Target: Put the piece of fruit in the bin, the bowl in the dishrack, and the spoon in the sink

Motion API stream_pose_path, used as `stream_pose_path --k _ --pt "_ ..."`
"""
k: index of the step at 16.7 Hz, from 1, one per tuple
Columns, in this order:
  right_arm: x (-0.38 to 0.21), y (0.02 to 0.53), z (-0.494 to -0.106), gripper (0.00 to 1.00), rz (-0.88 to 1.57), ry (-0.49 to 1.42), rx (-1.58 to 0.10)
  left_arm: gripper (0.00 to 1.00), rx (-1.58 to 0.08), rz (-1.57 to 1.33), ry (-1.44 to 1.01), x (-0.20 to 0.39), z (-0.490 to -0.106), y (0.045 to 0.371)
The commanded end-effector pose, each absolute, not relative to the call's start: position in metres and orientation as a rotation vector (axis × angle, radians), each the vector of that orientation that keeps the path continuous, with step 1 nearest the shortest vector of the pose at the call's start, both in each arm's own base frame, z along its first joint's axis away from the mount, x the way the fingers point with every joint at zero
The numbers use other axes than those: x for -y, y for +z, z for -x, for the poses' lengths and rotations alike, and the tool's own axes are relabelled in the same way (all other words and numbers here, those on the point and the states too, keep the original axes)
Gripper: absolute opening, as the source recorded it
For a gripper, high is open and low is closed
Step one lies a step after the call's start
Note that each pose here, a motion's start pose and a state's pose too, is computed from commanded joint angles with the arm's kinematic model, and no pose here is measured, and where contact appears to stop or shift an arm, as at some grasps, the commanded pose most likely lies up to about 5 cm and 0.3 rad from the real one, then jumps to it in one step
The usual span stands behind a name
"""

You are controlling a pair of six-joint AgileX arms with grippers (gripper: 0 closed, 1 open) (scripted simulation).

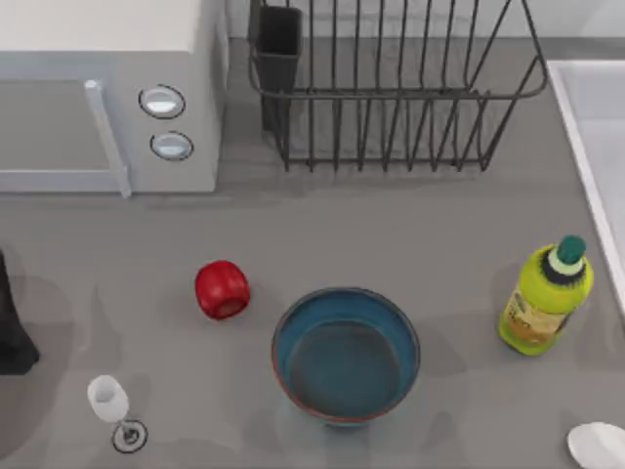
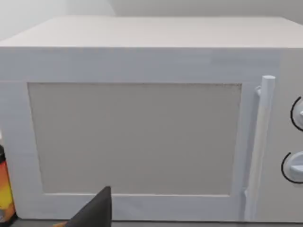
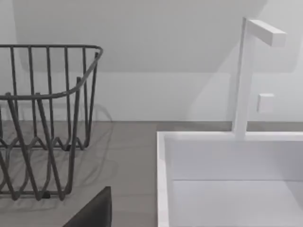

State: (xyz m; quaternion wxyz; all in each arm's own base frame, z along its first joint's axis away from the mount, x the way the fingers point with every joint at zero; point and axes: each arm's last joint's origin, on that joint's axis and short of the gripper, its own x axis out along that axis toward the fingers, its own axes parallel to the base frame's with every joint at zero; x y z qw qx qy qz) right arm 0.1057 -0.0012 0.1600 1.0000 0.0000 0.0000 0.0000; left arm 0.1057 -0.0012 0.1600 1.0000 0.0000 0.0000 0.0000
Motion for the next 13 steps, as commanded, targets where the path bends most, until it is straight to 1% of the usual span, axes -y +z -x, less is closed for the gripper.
stream_pose_path --k 3,6,10,13 --pt "0.001 0.160 -0.106 1.00 0.000 0.000 0.000 1.00 -0.008 -0.004 -0.003 0.002 -0.106 0.162" --pt "0.001 0.160 -0.106 1.00 0.000 0.000 0.000 1.00 -0.078 -0.038 -0.032 0.005 -0.107 0.178" --pt "0.001 0.160 -0.106 1.00 0.000 0.000 0.000 1.00 -0.281 -0.137 -0.118 0.014 -0.122 0.217" --pt "0.001 0.160 -0.106 1.00 0.000 0.000 0.000 1.00 -0.492 -0.249 -0.217 0.029 -0.151 0.246"
